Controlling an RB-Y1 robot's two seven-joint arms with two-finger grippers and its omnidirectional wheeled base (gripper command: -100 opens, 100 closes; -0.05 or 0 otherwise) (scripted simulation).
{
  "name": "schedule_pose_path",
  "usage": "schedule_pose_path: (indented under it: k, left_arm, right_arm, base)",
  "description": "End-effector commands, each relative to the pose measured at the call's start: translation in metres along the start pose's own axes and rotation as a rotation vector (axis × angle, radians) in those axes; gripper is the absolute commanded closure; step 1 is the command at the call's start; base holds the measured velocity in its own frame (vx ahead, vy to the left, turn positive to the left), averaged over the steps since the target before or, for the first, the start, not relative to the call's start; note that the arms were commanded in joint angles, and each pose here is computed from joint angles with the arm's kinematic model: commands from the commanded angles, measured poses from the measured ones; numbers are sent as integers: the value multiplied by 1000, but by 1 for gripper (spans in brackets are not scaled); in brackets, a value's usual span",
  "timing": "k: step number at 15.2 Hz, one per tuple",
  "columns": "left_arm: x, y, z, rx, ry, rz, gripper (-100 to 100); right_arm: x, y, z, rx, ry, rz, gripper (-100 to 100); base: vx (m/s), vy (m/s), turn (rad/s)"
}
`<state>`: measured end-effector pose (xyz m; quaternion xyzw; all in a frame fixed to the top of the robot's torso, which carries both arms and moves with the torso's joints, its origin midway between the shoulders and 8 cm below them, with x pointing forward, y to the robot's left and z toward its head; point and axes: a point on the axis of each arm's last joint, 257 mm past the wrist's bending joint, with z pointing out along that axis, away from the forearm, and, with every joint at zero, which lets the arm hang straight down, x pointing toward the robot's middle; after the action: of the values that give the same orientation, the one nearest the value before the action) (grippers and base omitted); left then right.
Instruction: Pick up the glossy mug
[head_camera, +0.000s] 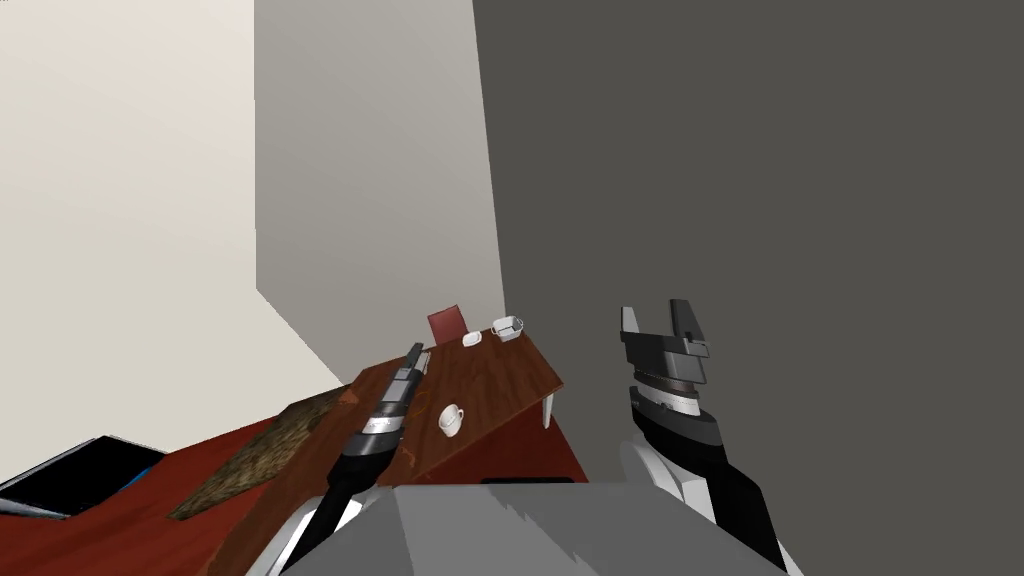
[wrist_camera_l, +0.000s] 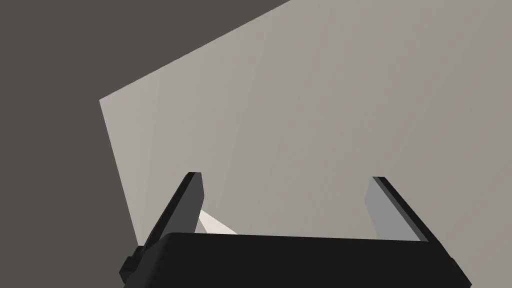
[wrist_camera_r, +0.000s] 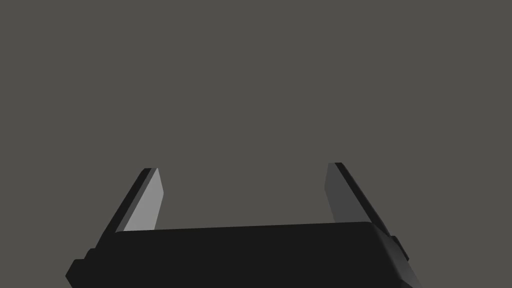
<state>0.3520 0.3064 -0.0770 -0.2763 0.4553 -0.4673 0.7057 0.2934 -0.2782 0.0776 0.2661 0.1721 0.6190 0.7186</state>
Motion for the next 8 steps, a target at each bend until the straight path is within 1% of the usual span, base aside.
schedule_pose_path:
  k: [1, 2, 3, 4, 5, 6, 7, 8]
  left_arm:
    - [-4, 35, -15, -91, 25, 15, -100]
    - [-4, 35, -15, -91, 25, 15, -100]
    - [-5, 56, -28, -152, 41, 24, -100]
    - [-5, 57, -28, -154, 41, 24, -100]
    - [-5, 57, -28, -154, 41, 24, -100]
    - [-5, 80, -43, -220, 57, 30, -100]
    - [-6, 98, -57, -275, 72, 37, -100]
    - [-6, 104, -60, -288, 72, 36, -100]
  right_arm:
    - [0, 0, 0, 0, 0, 0, 0]
    - [0, 0, 0, 0, 0, 0, 0]
    - [0, 0, 0, 0, 0, 0, 0]
    - [0, 0, 0, 0, 0, 0, 0]
    - [0, 0, 0, 0, 0, 0, 0]
    - [0, 0, 0, 0, 0, 0, 0]
    - [0, 0, 0, 0, 0, 0, 0]
    - [0, 0, 0, 0, 0, 0, 0]
  base:
    - [-37, 40, -291]
    - [-31, 34, -227]
    - [-27, 29, -299]
    - [-25, 25, -282]
    - [-18, 16, -98]
    - [-20, 10, -217]
    - [-33, 19, -451]
    - [-37, 27, -433]
